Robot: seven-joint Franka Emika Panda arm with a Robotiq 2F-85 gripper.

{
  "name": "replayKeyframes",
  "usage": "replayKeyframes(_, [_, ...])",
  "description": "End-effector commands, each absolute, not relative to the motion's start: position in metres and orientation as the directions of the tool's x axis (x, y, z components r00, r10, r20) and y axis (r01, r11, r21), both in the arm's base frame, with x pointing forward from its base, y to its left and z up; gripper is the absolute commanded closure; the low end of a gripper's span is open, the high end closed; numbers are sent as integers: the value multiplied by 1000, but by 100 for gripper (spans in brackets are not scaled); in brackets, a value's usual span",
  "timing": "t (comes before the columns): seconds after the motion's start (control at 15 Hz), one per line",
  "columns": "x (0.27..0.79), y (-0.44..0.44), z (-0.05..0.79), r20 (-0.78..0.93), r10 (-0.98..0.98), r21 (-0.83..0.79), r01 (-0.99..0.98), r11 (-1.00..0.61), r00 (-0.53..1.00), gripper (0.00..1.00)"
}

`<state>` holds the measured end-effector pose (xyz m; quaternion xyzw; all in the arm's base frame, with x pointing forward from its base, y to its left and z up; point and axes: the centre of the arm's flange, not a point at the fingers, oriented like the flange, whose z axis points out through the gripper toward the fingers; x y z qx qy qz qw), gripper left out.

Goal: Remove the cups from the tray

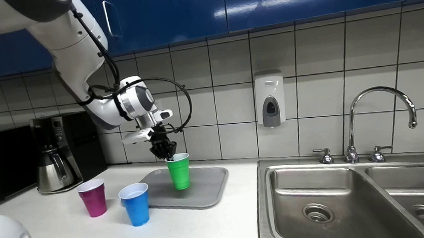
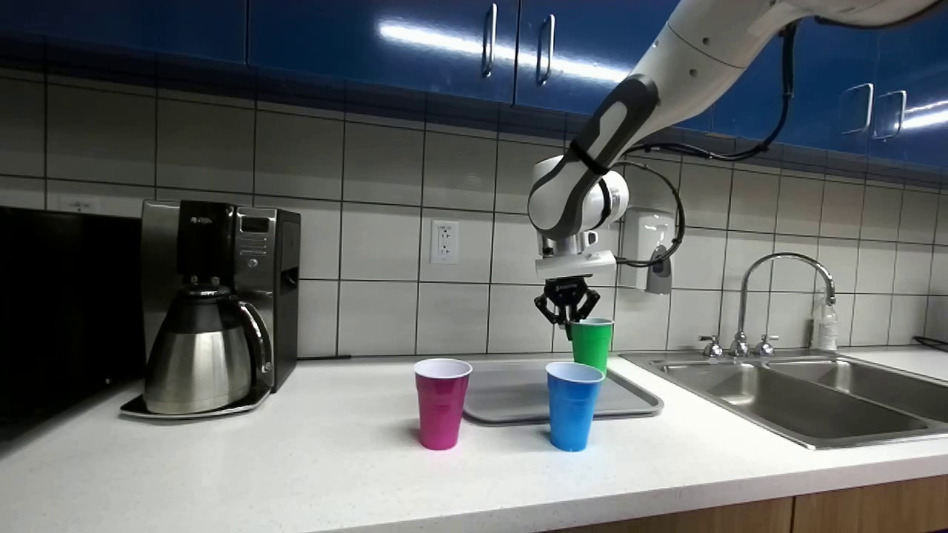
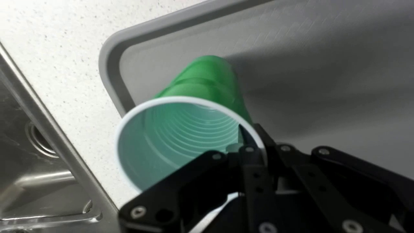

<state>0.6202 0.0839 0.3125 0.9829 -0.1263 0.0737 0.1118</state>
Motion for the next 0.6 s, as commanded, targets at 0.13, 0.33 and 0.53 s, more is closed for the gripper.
replayKeyframes(0.13, [586, 81, 323, 167, -272, 230, -306, -924, 948, 99])
replayKeyframes(0.33, [579, 76, 322, 156, -288, 231, -319, -919, 945, 99])
replayKeyframes(0.53, [571, 71, 321, 148, -302, 232, -330, -915, 942, 99])
